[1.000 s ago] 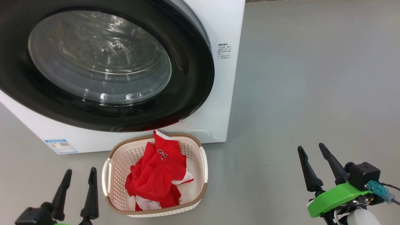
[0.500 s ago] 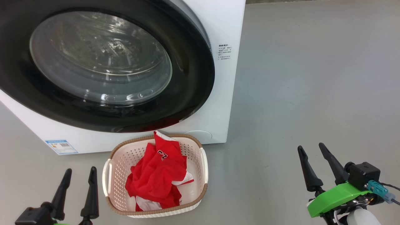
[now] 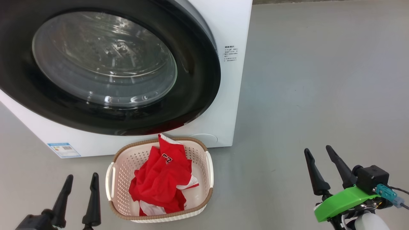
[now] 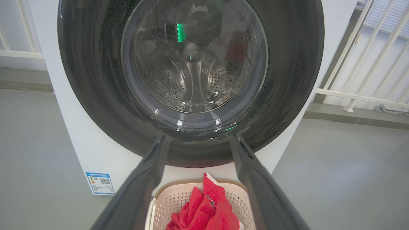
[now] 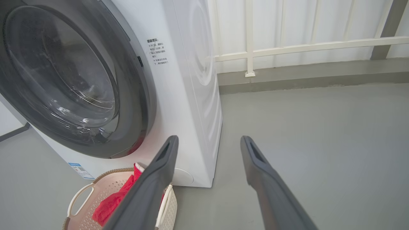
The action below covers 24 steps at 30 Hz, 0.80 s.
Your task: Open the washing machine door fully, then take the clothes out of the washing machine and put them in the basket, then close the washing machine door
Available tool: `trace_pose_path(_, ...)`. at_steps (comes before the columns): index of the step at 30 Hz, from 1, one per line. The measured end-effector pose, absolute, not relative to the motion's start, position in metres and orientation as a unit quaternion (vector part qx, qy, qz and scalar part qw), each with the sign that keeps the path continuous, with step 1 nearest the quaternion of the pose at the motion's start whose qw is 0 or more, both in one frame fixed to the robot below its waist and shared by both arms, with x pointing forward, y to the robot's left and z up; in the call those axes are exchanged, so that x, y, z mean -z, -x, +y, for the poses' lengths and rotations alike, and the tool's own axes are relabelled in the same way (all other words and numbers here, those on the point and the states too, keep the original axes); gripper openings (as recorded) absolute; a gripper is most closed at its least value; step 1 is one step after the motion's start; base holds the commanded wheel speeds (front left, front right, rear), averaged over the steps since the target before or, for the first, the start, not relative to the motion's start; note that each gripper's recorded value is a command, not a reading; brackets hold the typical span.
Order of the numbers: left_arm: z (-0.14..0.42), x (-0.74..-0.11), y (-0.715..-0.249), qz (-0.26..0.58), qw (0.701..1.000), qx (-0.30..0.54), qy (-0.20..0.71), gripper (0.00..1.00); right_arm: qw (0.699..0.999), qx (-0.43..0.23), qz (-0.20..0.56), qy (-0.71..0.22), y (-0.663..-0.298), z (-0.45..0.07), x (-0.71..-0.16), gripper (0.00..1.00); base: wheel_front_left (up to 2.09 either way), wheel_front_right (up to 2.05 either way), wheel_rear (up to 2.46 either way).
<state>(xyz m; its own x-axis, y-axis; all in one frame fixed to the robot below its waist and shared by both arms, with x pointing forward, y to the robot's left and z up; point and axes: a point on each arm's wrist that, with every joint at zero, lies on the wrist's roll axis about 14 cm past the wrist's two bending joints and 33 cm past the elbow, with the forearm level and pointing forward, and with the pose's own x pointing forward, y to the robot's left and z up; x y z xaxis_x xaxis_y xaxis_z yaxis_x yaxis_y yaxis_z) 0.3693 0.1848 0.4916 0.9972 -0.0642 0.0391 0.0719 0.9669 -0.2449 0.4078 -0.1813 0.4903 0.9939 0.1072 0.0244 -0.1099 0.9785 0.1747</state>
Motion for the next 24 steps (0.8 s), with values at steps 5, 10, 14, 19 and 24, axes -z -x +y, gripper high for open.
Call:
trace_pose_path(5,0.180,-0.477,-0.365,0.008,0.990,0.032,0.135,0.00,0.994,-0.053,0.017,-0.093,-0.402,-0.178,-0.475,0.00,0.00,0.00,0.00)
trace_pose_path(10,0.168,-0.448,-0.353,0.053,0.986,0.026,0.156,0.00,0.990,-0.042,0.078,-0.107,-0.381,-0.174,-0.435,0.00,0.00,0.00,0.00)
trace_pose_path(14,0.164,-0.439,-0.348,0.071,0.983,0.023,0.170,0.00,0.988,-0.036,0.102,-0.114,-0.371,-0.175,-0.421,0.00,0.00,0.00,0.00)
trace_pose_path(19,0.166,-0.439,-0.348,0.072,0.978,0.015,0.195,0.00,0.985,-0.026,0.100,-0.141,-0.372,-0.177,-0.424,0.00,0.00,0.00,0.00)
trace_pose_path(24,0.167,-0.438,-0.348,0.076,0.973,0.008,0.218,0.00,0.980,-0.017,0.101,-0.169,-0.372,-0.178,-0.424,0.00,0.00,0.00,0.00)
